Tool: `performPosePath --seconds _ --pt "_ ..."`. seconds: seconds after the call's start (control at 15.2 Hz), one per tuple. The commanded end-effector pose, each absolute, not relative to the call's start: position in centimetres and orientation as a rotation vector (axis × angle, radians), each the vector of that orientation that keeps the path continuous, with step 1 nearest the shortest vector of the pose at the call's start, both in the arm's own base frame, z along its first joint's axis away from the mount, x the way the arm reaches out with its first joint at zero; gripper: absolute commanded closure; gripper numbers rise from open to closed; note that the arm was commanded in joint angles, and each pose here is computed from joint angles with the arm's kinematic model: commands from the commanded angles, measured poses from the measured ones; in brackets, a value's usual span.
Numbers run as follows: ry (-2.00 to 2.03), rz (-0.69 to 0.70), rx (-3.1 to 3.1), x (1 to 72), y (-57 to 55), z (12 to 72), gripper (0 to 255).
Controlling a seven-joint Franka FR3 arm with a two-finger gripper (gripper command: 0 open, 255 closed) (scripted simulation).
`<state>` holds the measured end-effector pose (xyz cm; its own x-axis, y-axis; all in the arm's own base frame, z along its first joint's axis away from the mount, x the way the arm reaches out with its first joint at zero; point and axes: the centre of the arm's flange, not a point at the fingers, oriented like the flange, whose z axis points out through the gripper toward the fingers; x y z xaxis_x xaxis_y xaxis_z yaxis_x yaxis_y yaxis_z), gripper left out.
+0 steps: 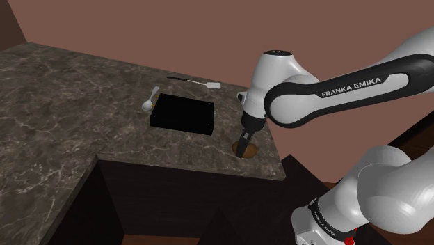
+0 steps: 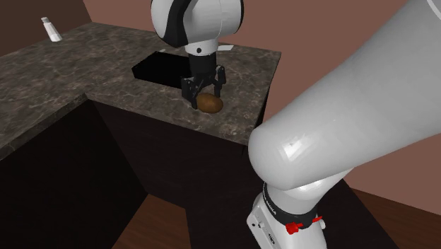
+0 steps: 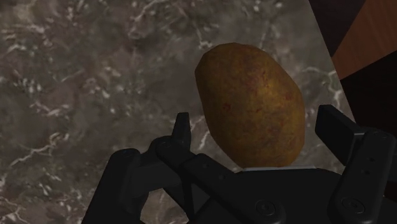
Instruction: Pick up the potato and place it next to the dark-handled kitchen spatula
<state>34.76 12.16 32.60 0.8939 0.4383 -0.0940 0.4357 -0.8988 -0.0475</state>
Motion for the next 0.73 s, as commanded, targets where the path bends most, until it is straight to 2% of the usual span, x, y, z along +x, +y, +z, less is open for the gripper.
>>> performPosePath --seconds 0.0,0.13,0.2,0.66 --pt "-0.7 0.159 -3.033 34.75 12.17 32.58 0" --pt "-0.7 0.159 -3.033 34.75 12.17 32.58 0" --pt "-0.7 0.159 -3.033 34.75 12.17 32.58 255" --pt "-0.7 0.159 -3.033 34.75 12.17 32.58 255"
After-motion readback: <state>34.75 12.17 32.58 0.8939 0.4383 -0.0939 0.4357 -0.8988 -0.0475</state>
